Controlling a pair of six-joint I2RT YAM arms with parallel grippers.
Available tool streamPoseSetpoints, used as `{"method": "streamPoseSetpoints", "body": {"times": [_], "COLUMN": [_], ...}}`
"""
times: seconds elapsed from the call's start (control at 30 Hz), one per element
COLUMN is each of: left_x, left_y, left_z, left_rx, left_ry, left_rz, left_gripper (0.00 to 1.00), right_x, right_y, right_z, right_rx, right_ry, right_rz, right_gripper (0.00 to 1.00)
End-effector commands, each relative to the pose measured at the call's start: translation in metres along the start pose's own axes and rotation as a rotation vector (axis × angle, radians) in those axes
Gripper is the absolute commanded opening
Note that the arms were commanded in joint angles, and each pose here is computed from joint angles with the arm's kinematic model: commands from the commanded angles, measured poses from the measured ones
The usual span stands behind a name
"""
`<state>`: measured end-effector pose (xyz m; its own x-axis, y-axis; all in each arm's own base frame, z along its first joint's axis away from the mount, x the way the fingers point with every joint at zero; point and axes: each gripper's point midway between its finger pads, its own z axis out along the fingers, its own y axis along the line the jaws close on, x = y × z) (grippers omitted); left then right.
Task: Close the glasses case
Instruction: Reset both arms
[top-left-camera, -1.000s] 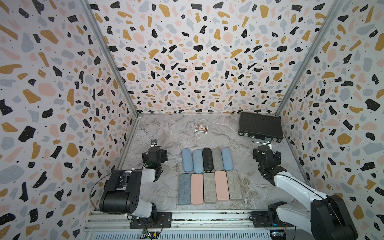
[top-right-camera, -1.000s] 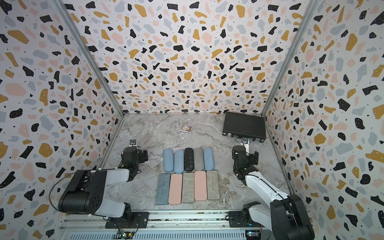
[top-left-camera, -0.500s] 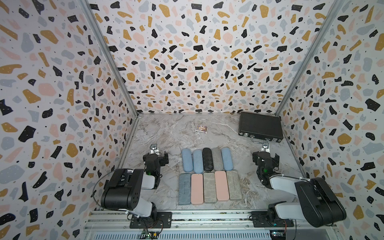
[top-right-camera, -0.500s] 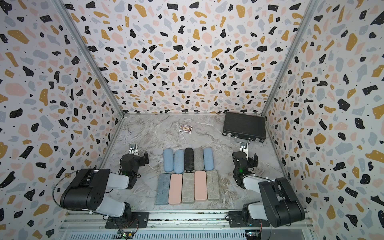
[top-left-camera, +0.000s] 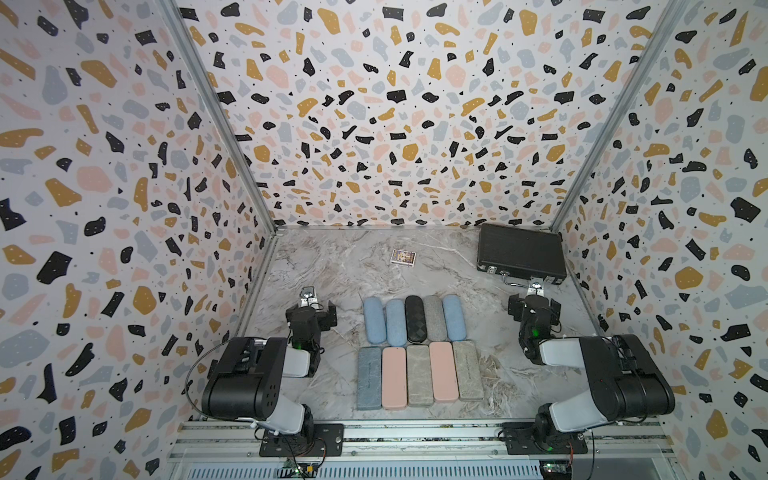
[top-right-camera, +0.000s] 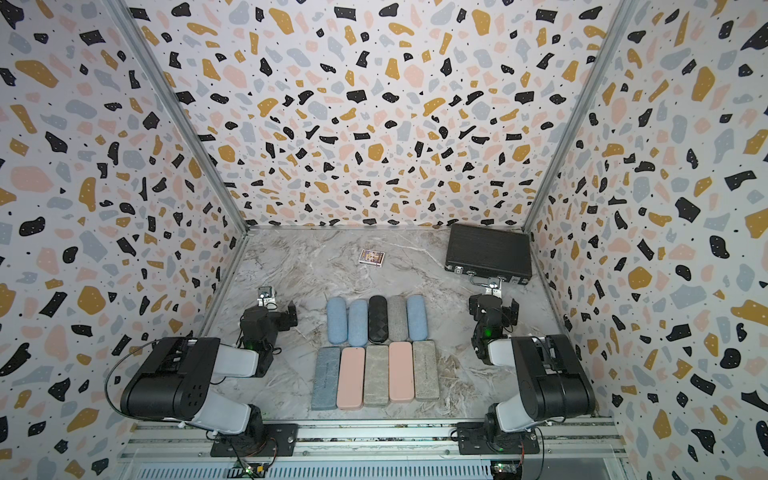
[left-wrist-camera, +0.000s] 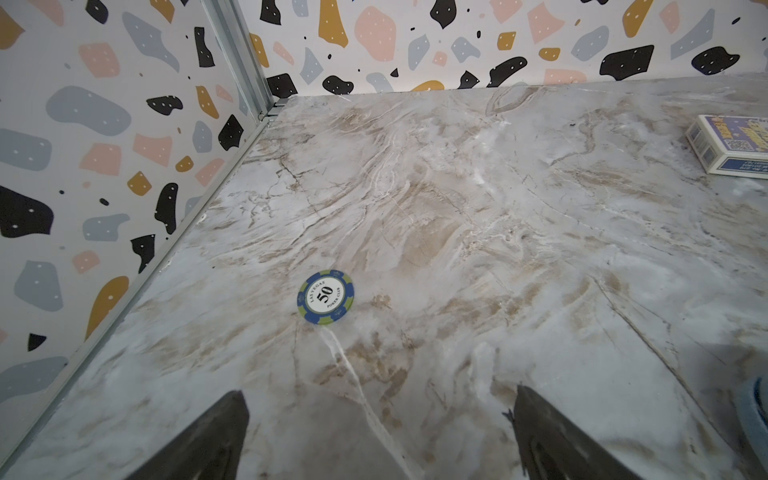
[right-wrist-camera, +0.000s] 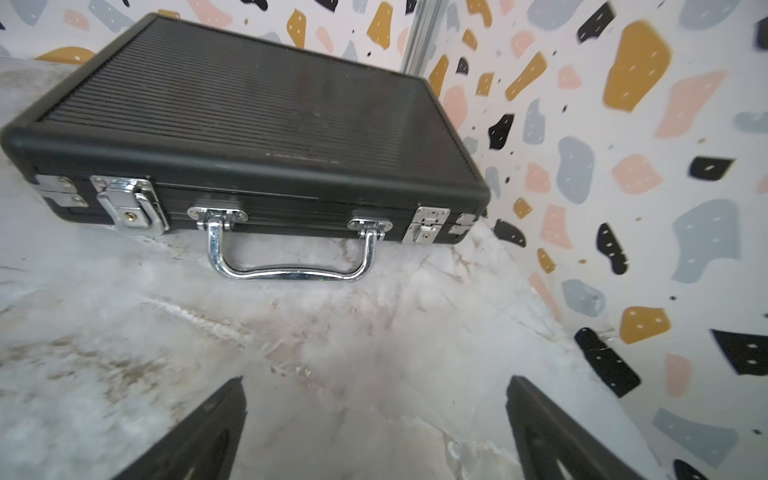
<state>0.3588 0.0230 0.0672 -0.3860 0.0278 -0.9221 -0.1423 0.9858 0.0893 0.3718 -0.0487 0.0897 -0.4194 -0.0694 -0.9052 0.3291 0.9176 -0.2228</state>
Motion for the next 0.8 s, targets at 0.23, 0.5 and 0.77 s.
{"method": "streamPoseSetpoints", "body": {"times": [0.23, 0.5, 0.77], "left_x": [-0.02, -0.018, -0.018], "left_y": [0.002, 0.002, 0.005], "left_z": [0.002, 0.009, 0.012], "left_rx": [-0.005, 0.018, 0.061], "left_ry": [-0.063, -0.026, -0.007], "left_rz": [-0.01, -0.026, -0.064], "left_gripper": [0.99, 0.99, 0.99], "right_x": [-0.001, 0.002, 0.0], "right_y": [0.014, 0.013, 0.013], "right_z": [0.003, 0.002, 0.002], "right_rx": [-0.143, -0.139, -0.141], "right_ry": [-0.035, -0.015, -0.032], "right_rz": [0.073, 0.071, 0.073], "right_gripper": [0.99, 1.0, 1.0]}}
